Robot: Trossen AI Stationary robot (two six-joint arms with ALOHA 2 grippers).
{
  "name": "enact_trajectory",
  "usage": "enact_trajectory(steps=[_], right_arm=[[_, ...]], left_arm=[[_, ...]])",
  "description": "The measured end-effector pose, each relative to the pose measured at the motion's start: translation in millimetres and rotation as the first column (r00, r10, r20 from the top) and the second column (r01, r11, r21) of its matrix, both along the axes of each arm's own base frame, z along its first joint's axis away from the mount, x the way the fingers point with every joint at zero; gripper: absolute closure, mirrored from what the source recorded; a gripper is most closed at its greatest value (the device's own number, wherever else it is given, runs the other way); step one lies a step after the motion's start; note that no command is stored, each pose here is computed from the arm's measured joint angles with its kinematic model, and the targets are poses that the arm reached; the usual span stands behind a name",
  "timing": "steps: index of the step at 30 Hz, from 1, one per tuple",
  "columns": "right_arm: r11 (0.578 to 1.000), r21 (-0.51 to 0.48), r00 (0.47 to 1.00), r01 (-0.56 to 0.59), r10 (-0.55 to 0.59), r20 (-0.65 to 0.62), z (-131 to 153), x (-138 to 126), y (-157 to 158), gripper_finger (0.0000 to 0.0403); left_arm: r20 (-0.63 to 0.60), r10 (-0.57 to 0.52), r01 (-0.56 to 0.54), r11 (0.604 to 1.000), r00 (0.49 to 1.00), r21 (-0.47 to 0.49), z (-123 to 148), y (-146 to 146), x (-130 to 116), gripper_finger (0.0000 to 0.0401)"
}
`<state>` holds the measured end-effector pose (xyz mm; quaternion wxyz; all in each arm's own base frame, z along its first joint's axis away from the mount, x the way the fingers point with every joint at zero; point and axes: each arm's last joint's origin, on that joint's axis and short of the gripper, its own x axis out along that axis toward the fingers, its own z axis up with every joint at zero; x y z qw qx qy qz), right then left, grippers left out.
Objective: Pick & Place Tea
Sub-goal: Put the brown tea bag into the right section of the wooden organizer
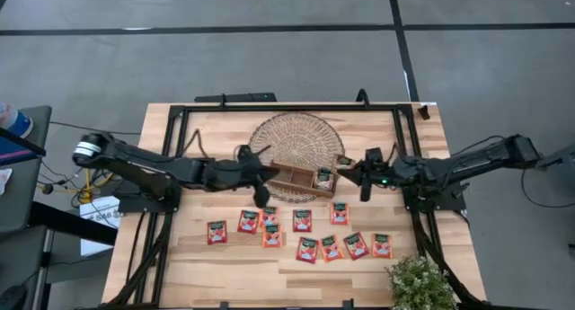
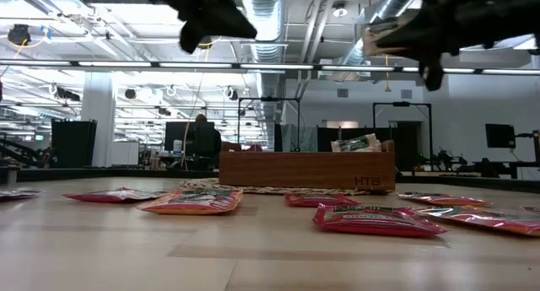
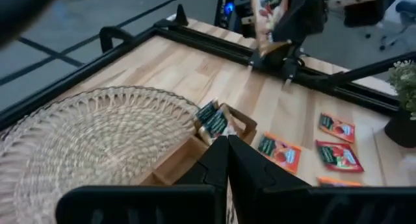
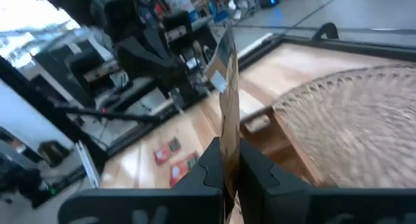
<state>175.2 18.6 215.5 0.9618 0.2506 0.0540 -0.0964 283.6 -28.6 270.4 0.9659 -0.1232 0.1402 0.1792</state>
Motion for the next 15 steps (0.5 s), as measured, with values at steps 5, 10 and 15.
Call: enact_trajectory(steps=[5,10,15], right_arm=[[1.0,-0.003,0.998,0.015,-0.015,-0.056,-17.2,30.1,1.6,0.0398],[0.999,0.008,0.991,0.036,-0.035,-0.129,-39.5,50.6,1.4,0.0398],[0.997,0.03,0.983,0.07,-0.064,-0.171,-56.7,59.5,2.1,0.0396]], left_arm=[[0.005,-0.011,0.011,1.0,1.0,-0.021,-9.6,6.3,-17.6,0.0401],[-0.034,-0.01,0.009,0.999,0.999,-0.036,-21.6,7.8,-23.0,0.0401],[-0.048,-0.055,0.053,0.998,0.997,-0.046,-22.6,6.5,-23.2,0.0401]])
